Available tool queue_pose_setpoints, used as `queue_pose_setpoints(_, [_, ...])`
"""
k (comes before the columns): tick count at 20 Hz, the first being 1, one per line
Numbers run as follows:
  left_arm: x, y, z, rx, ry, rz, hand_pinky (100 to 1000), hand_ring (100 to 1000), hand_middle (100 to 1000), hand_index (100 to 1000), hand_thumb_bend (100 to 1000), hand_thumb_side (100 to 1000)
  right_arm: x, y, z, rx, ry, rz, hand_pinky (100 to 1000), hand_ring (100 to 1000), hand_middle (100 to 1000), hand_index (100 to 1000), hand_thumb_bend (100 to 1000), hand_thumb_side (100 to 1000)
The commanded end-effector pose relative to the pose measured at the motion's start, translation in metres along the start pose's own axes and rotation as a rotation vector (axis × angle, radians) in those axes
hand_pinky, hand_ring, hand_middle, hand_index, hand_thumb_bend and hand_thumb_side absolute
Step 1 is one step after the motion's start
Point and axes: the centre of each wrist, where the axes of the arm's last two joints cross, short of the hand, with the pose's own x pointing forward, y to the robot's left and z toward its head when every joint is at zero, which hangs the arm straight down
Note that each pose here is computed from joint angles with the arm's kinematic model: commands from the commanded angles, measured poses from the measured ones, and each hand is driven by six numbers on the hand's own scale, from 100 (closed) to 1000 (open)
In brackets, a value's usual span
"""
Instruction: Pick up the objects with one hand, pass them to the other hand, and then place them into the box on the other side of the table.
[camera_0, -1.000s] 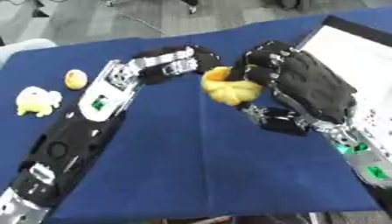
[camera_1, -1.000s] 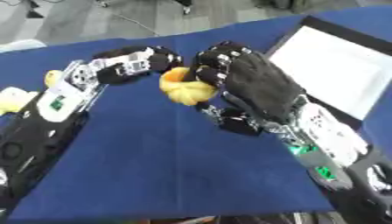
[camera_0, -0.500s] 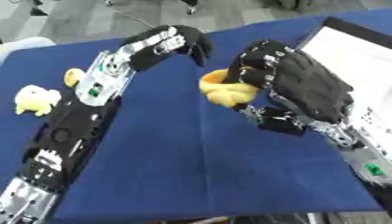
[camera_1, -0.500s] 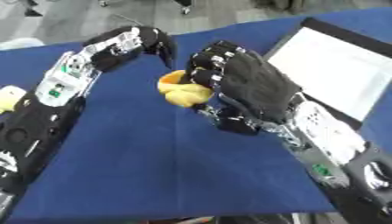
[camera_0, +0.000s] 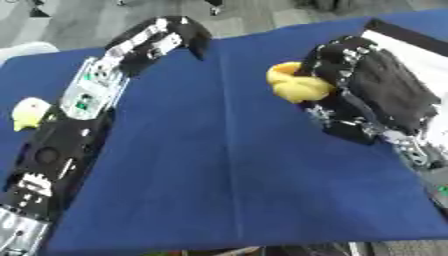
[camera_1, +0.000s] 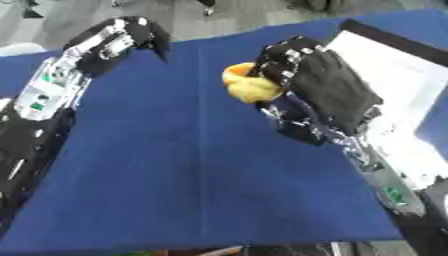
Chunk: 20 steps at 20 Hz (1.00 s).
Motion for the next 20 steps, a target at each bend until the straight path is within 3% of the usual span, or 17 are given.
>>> queue_pose_setpoints(1, [0.023, 0.024, 0.02, 0.059, -0.037, -0.082, 653, 555, 578, 736, 100, 750, -0.025, -0.015, 0.007, -0.021, 0.17, 0.086, 694, 702, 606, 378, 100, 100])
queue_pose_setpoints(5, [0.027, 0.024, 0.047, 0.102, -0.026, -0.105, 653, 555, 578, 738, 100, 740, -0.051, -0.013, 0.019, 0.002, 0.399, 0.084, 661, 739, 616, 472, 100, 127])
queue_pose_setpoints(7, [0.027, 0.022, 0.061, 0.128, -0.013, -0.103, 653, 555, 578, 739, 100, 744, -0.071, 0.0, 0.027, 0.035, 0.523, 0.072, 655, 756, 631, 587, 100, 255])
queue_pose_setpoints(10, [0.026, 0.019, 0.076, 0.162, 0.009, -0.09, 653, 556, 578, 740, 100, 752, -0.097, 0.02, 0.039, 0.091, 0.655, 0.047, 648, 777, 647, 675, 100, 244])
queue_pose_setpoints(13, [0.026, 0.017, 0.083, 0.181, 0.021, -0.08, 653, 556, 578, 741, 100, 755, -0.115, 0.033, 0.049, 0.132, 0.729, 0.023, 652, 787, 657, 711, 100, 230])
queue_pose_setpoints(16, [0.027, 0.017, 0.085, 0.185, 0.024, -0.077, 653, 556, 578, 741, 100, 755, -0.12, 0.038, 0.052, 0.137, 0.744, 0.013, 652, 787, 657, 711, 100, 230])
queue_pose_setpoints(17, [0.026, 0.016, 0.088, 0.196, 0.03, -0.072, 652, 556, 578, 742, 100, 762, -0.122, 0.041, 0.056, 0.155, 0.753, 0.021, 733, 853, 782, 969, 100, 278])
queue_pose_setpoints(18, [0.025, 0.016, 0.091, 0.207, 0.035, -0.066, 652, 556, 578, 742, 100, 764, -0.125, 0.045, 0.063, 0.194, 0.771, 0.04, 751, 860, 804, 1000, 100, 346])
queue_pose_setpoints(20, [0.024, 0.014, 0.094, 0.214, 0.043, -0.058, 652, 556, 578, 743, 100, 768, -0.13, 0.051, 0.067, 0.254, 0.789, 0.075, 778, 877, 844, 1000, 100, 399])
